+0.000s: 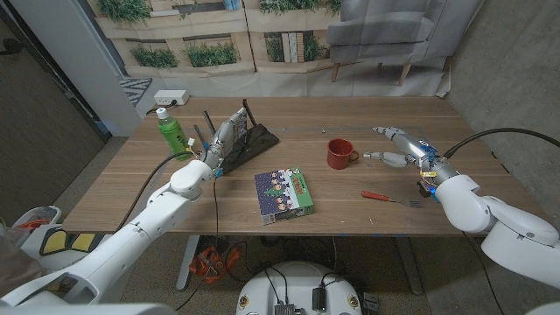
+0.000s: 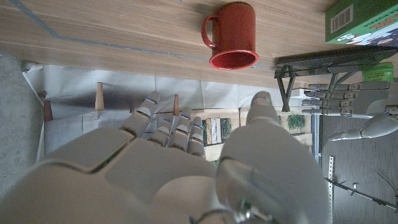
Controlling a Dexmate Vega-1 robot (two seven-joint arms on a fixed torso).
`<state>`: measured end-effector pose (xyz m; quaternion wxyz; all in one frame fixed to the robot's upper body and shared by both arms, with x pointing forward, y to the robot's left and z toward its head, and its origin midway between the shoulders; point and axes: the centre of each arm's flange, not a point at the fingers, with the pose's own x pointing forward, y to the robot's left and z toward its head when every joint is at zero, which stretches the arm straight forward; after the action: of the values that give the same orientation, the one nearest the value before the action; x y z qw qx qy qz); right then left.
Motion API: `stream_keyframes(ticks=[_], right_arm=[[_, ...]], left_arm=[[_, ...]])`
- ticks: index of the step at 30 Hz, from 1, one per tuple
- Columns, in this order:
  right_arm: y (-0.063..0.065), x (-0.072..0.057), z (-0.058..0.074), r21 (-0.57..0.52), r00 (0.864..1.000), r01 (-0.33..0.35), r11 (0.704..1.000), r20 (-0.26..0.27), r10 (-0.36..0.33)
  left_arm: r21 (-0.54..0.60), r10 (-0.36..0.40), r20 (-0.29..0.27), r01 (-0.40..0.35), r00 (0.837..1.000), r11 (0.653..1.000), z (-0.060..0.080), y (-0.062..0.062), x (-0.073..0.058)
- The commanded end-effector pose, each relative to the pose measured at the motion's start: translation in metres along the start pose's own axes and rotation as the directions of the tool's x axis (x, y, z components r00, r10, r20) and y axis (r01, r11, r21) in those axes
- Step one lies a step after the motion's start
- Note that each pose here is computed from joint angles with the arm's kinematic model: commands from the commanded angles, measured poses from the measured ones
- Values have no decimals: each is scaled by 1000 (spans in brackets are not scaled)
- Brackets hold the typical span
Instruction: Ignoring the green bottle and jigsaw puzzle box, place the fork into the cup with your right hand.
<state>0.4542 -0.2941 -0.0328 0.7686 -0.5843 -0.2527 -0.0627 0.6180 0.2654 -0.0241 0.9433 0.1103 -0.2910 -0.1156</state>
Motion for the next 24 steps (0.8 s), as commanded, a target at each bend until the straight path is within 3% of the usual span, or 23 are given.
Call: stream_keyframes(ticks=[1,12,24], right_arm=[[4,-6,8,-40,1000,-20,999,-2,19],[5,-9,9,-46,1000,-29,999,-13,29],[12,-2,16,-69,999,-54,996,-6,54]], left_arm=[[13,-19,-1,19,1000,1000,10,4,2],[19,-20,-11,21,1000,1000,15,9,2],[11,-13,-10,13,1000,1000,11,10,0]])
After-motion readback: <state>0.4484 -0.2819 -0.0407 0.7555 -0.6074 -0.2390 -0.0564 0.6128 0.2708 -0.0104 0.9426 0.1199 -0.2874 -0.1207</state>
